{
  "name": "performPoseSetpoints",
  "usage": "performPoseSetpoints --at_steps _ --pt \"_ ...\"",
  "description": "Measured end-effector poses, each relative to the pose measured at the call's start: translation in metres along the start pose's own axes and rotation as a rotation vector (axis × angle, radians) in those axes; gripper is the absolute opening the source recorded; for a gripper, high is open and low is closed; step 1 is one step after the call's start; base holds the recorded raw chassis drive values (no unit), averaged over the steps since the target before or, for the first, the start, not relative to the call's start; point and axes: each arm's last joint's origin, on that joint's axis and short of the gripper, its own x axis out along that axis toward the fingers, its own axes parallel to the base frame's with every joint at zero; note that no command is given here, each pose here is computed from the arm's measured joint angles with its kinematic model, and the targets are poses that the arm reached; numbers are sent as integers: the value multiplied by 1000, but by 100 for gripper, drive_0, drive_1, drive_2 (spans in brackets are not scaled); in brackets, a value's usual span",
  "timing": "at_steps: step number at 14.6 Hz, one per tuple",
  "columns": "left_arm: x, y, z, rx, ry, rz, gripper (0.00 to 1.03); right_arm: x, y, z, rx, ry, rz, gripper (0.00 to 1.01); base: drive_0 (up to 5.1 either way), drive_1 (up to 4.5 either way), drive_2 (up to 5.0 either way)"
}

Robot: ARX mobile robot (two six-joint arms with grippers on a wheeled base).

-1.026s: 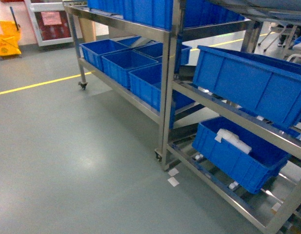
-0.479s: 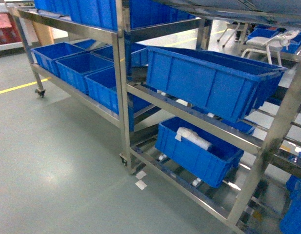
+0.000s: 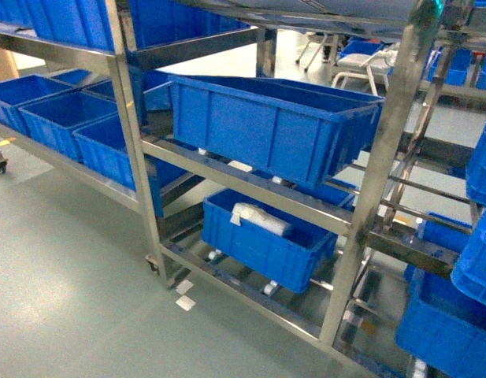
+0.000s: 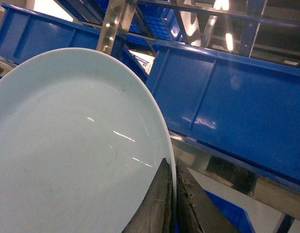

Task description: Place blue tray on left shelf second layer neatly

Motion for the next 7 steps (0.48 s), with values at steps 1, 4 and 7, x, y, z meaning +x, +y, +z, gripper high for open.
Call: performPoseSetpoints --at_steps 1,4,7 --pt "0 0 0 0 0 0 98 0 0 0 0 0 0 2 -153 -153 -153" --pt "0 0 0 0 0 0 98 0 0 0 0 0 0 2 -162 -162 -162" --pt "0 0 0 0 0 0 98 0 0 0 0 0 0 2 -163 -163 -163"
